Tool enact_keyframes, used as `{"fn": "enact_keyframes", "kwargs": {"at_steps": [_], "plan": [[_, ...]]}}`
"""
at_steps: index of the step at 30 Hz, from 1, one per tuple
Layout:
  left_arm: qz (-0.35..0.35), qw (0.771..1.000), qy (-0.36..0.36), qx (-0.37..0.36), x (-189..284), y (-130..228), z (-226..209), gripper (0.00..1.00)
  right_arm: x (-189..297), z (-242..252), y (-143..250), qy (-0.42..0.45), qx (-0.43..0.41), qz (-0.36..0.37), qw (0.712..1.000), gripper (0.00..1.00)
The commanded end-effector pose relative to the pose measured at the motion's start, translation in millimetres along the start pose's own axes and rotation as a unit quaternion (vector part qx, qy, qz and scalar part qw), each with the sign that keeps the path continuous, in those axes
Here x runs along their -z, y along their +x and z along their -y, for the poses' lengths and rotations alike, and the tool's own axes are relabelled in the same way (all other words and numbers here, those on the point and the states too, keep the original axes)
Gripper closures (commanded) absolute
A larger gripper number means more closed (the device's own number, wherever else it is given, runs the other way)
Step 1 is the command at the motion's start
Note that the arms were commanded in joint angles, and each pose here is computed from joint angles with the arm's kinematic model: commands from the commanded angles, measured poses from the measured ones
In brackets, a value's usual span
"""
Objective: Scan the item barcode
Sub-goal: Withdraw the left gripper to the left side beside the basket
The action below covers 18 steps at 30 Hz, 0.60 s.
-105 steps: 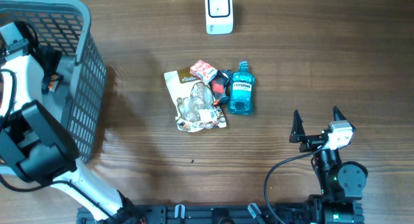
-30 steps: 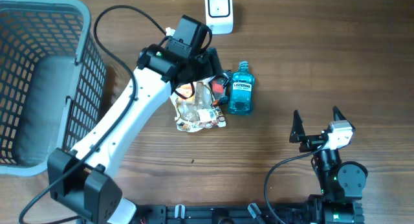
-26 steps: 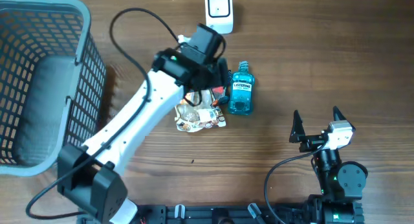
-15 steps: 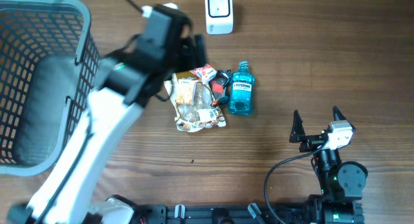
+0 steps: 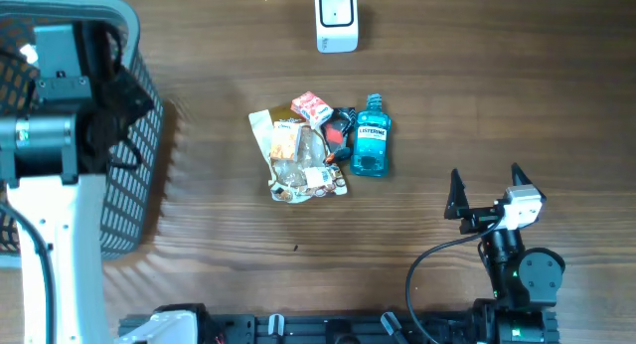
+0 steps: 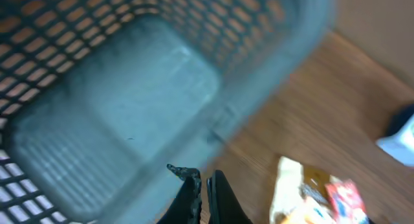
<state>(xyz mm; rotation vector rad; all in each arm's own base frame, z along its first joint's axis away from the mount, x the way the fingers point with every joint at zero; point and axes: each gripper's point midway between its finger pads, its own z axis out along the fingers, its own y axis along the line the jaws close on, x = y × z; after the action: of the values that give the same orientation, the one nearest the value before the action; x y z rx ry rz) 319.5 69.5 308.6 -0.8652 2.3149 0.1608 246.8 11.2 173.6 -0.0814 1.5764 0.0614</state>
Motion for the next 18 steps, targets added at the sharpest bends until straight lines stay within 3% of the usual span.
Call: {"fn": "enact_keyframes", "kwargs": {"at_steps": [1,7,9,13,15,18], "plan": [[0.006,0.997,-0.06,0.043,-26,-19,-30,0.96,0,0,-1,0.001,0.005,0.002,1.0,0.0],[-0.057,0.996,-0.028,0.058,-61,-11,-25,0.96,0,0,-1,0.001,0.005,0.001,1.0,0.0],[-0.03,0.999,-0.01,0.039,-56,-24,-19,0.96,0,0,-1,0.001,0.005,0.002,1.0,0.0],[0.043,0.997,0.035,0.052,-9,-50,-15,0.96,0,0,-1,0.001,0.005,0.002,1.0,0.0],[0.055,0.993,0.092,0.054,22,-47,-5,0.96,0,0,-1,0.001,0.005,0.001,1.0,0.0],[-0.016,0.975,0.222,0.01,60,-4,31,0.96,0,0,-1,0.001,0.005,0.001,1.0,0.0]]}}
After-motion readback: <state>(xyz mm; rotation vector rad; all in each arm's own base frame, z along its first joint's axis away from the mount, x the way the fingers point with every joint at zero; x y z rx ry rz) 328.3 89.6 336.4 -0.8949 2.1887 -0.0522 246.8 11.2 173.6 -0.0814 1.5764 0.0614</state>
